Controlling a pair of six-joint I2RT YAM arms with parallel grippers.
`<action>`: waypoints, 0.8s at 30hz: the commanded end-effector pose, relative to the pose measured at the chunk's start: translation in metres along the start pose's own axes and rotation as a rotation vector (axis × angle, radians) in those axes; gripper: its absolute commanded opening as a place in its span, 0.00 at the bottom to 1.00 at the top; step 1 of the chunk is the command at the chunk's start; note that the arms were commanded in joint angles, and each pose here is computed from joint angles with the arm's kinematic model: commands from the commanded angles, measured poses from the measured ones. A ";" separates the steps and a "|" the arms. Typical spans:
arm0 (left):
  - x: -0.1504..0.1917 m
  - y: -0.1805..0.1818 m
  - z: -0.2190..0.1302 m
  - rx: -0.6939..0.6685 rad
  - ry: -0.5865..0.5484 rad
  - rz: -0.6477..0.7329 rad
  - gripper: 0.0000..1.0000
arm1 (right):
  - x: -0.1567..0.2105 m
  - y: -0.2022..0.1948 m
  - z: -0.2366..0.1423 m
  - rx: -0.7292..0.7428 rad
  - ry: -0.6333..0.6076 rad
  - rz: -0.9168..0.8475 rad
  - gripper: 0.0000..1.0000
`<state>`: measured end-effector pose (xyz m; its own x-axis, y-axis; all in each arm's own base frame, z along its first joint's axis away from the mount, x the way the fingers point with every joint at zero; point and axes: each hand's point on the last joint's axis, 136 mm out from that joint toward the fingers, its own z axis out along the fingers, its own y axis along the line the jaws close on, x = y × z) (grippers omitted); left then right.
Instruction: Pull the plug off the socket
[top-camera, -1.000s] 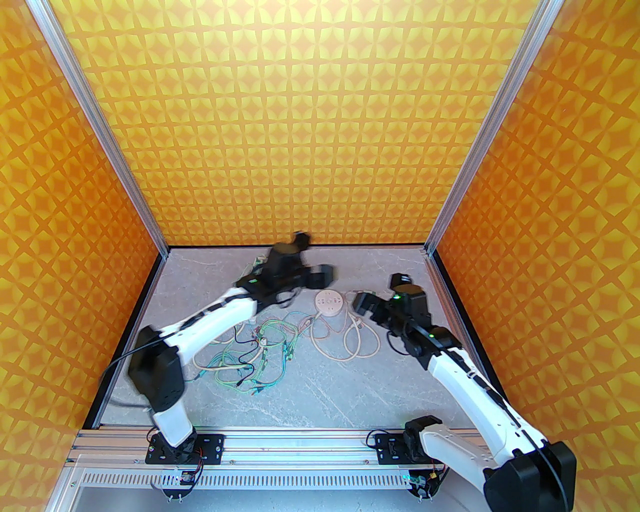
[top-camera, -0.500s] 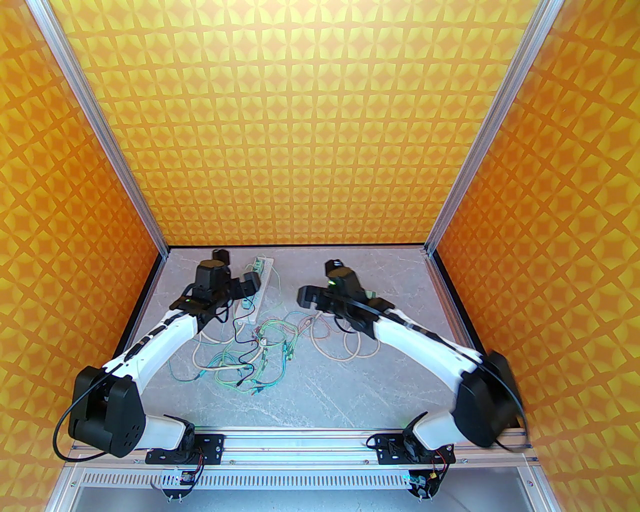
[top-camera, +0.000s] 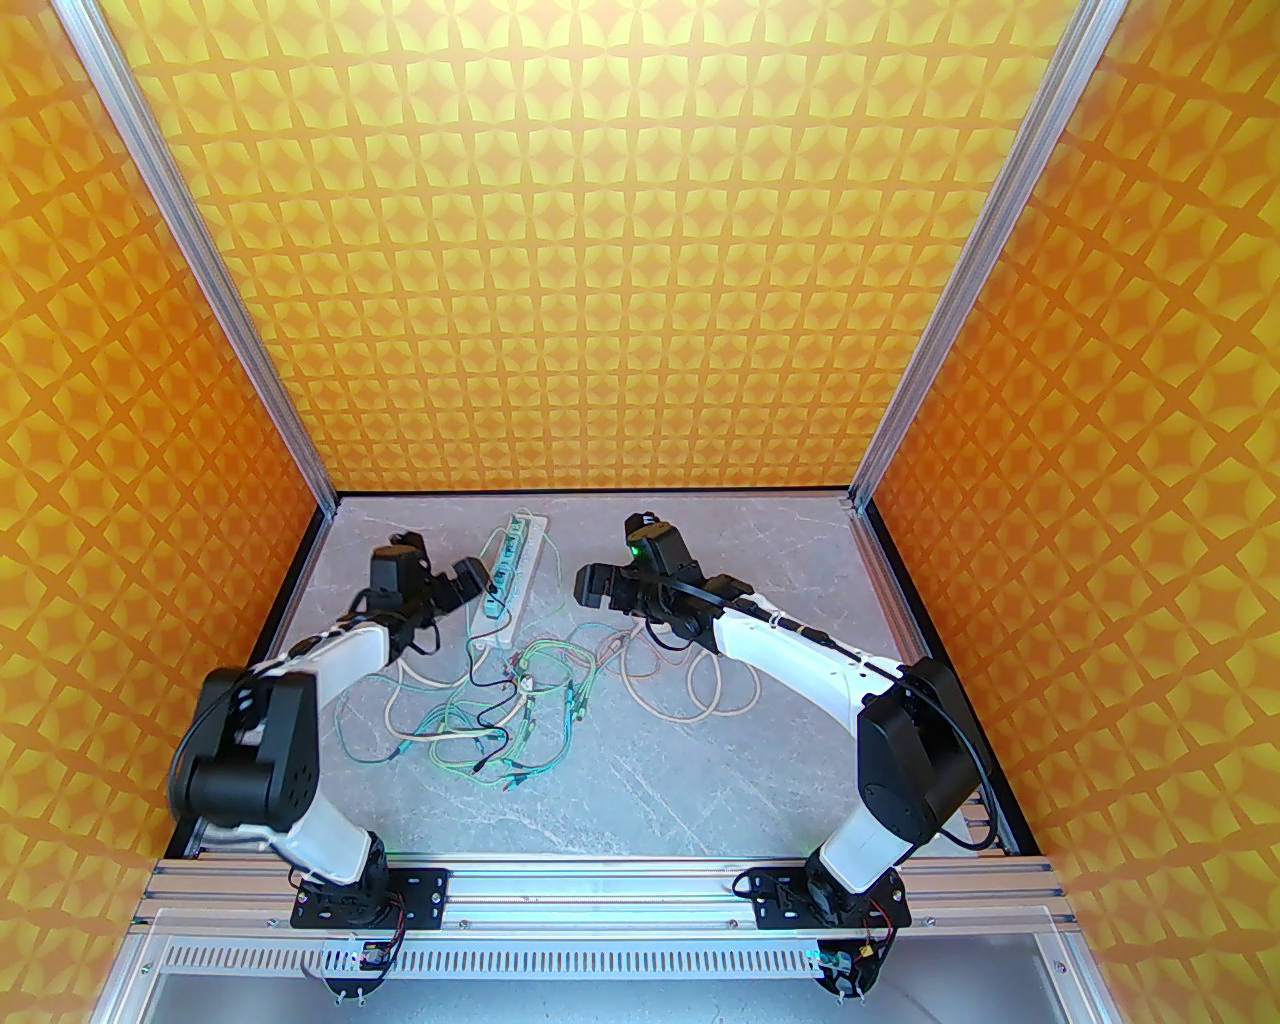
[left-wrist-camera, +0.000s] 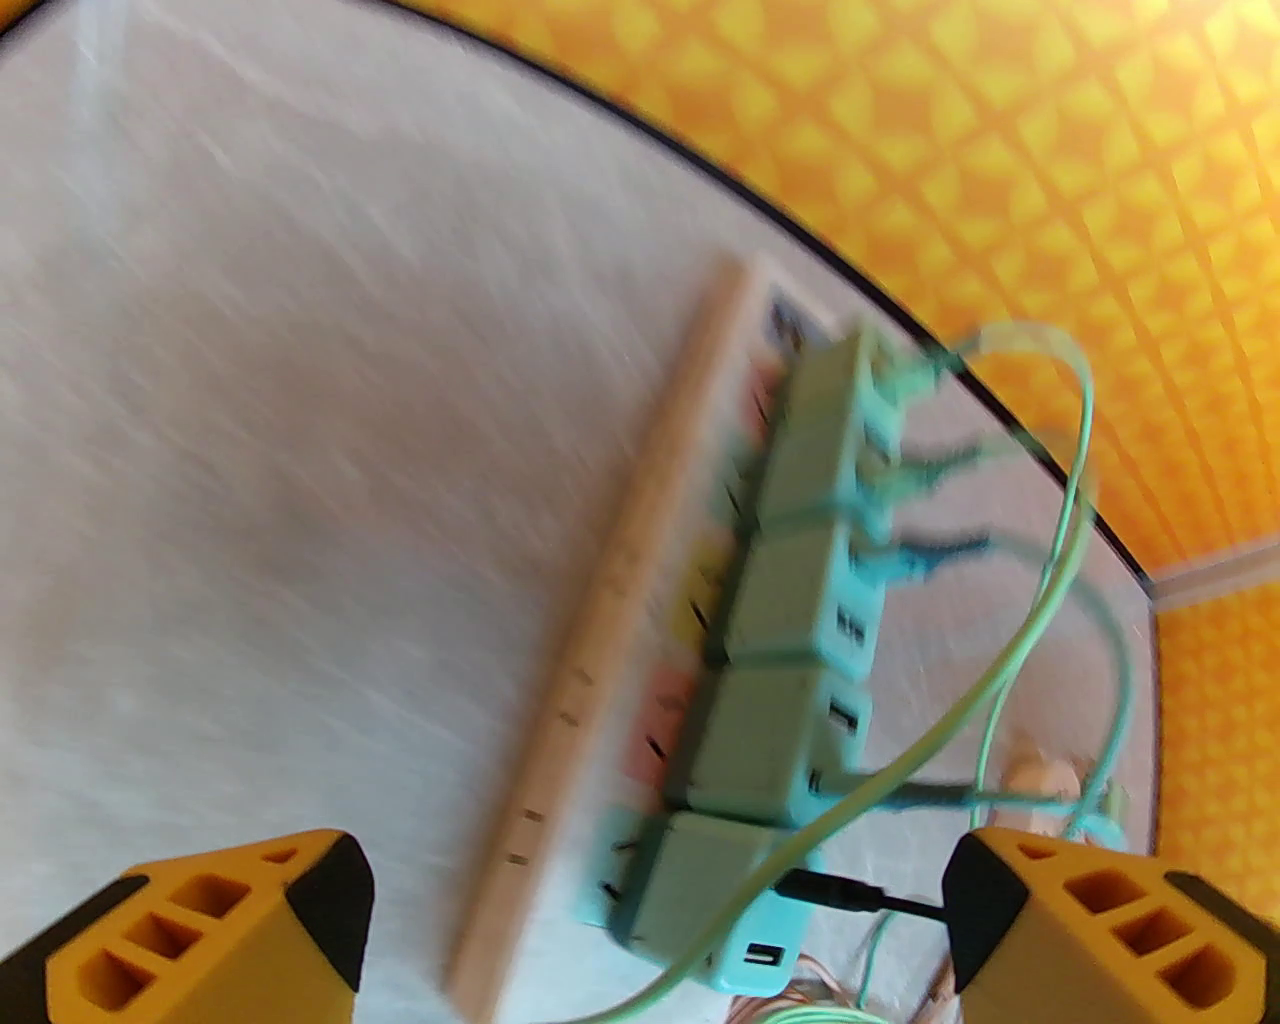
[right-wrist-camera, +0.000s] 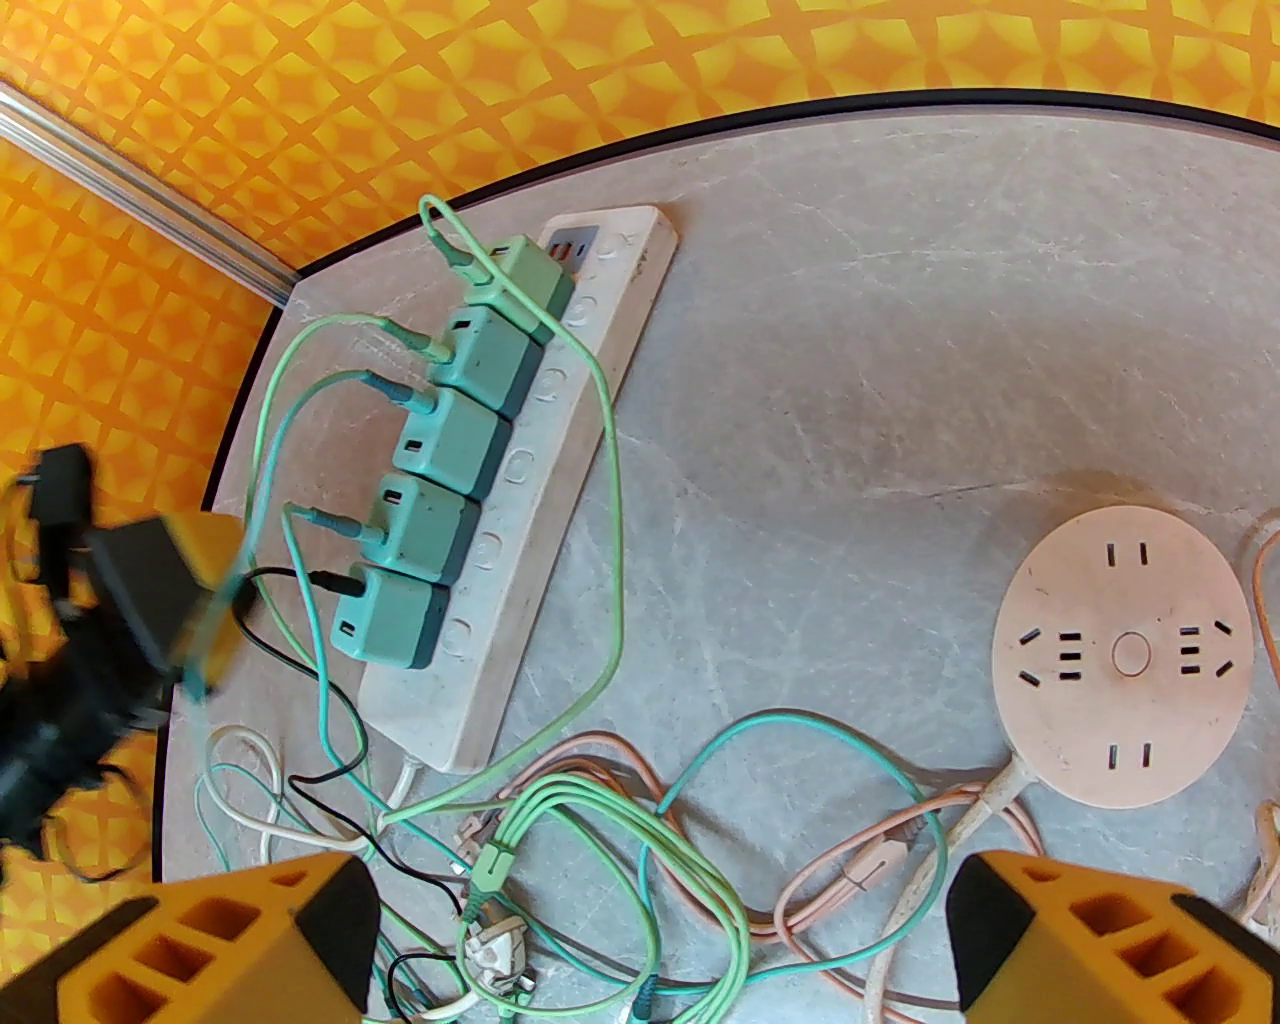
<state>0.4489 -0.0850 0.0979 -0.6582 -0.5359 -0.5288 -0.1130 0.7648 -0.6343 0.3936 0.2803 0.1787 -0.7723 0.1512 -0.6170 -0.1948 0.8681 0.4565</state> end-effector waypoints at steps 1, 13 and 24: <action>0.017 -0.022 0.010 0.177 0.033 -0.057 0.99 | -0.006 0.015 -0.008 -0.051 0.003 0.016 0.98; 0.077 -0.066 0.021 0.324 0.069 -0.133 0.99 | 0.005 0.010 -0.012 -0.032 0.045 -0.009 0.98; 0.048 -0.045 -0.010 0.046 -0.007 0.024 0.99 | 0.006 0.005 0.001 -0.004 0.057 -0.075 0.98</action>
<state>0.4173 -0.1591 0.0923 -0.6720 -0.5767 -0.4647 -0.0330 0.6501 -0.7591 0.3854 0.2821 0.1762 -0.7963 0.0894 -0.5983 -0.2301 0.8699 0.4362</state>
